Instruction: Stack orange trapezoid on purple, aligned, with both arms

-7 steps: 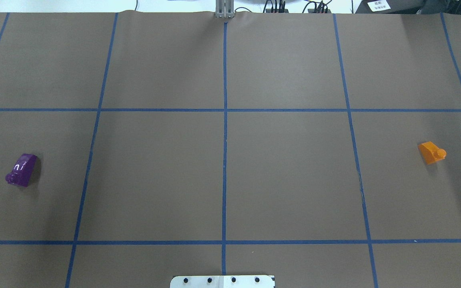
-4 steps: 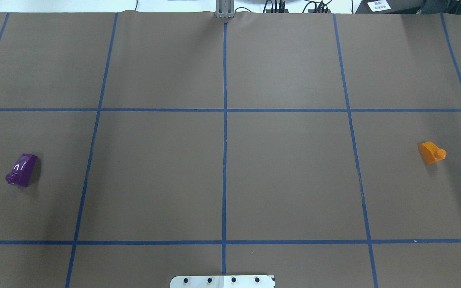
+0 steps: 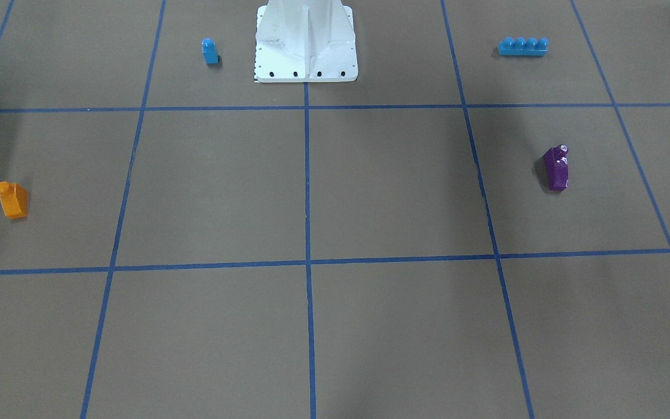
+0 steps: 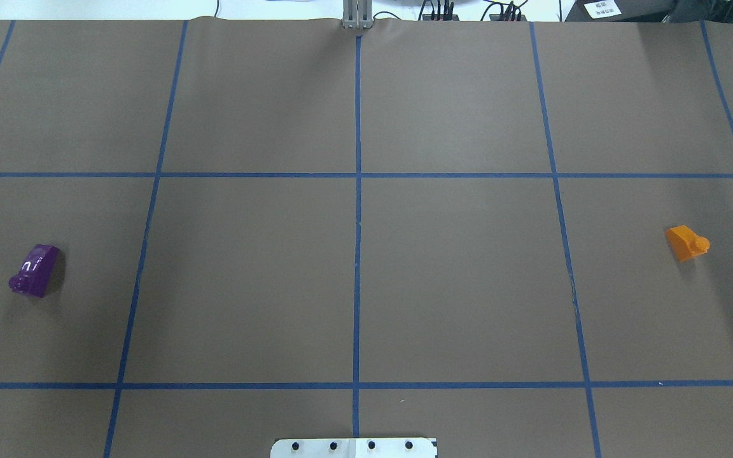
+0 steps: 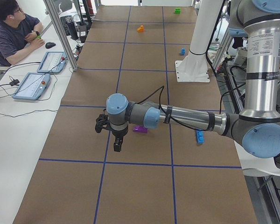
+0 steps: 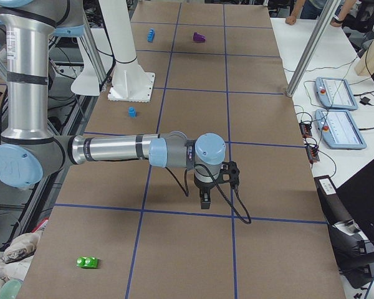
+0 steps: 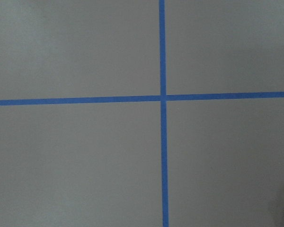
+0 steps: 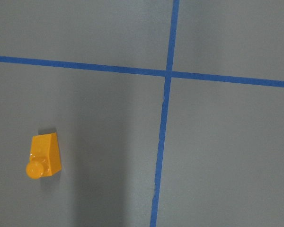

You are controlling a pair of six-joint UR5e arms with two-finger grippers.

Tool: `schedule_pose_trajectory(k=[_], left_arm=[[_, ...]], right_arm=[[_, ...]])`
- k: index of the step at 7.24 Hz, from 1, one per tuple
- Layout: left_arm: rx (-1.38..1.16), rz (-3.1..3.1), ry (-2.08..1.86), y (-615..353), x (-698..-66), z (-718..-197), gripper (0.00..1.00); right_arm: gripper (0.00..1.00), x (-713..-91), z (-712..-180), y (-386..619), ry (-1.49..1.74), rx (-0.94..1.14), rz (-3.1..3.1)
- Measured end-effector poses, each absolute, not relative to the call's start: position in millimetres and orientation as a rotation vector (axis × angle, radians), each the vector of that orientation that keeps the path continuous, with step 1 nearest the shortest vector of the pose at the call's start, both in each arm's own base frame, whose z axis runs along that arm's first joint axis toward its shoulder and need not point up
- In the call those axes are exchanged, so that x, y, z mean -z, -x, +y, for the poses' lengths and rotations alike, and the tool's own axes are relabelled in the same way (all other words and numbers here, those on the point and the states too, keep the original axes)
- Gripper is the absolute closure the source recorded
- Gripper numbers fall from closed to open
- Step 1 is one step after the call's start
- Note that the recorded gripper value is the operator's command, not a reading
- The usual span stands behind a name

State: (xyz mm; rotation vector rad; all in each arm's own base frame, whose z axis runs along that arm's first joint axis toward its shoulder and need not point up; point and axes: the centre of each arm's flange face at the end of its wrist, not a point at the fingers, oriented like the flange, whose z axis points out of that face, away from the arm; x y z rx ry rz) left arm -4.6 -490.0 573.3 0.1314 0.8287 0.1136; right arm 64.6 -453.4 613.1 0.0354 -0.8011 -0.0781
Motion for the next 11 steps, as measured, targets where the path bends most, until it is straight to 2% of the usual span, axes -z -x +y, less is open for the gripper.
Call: schedule_pose_trajectory(k=[2, 5, 8, 11], left_arm=[[-0.089, 0.897, -0.143, -13, -543, -496, 0.00], [0.061, 0.925, -0.122, -102, -505, -457, 0.00], [0.098, 0.831, -0.121, -198, -528, -405, 0.00], [0.030, 0.778, -0.097, -239, -548, -381, 0.00]], right_arm=[[0.00, -600, -466, -56, -0.055, 0.110, -0.796], [0.00, -590, -476, -46, -0.056, 0.125, -0.808], [0.00, -589, -475, -44, -0.034, 0.066, -0.828], [0.00, -584, -476, -44, -0.038, 0.059, -0.830]])
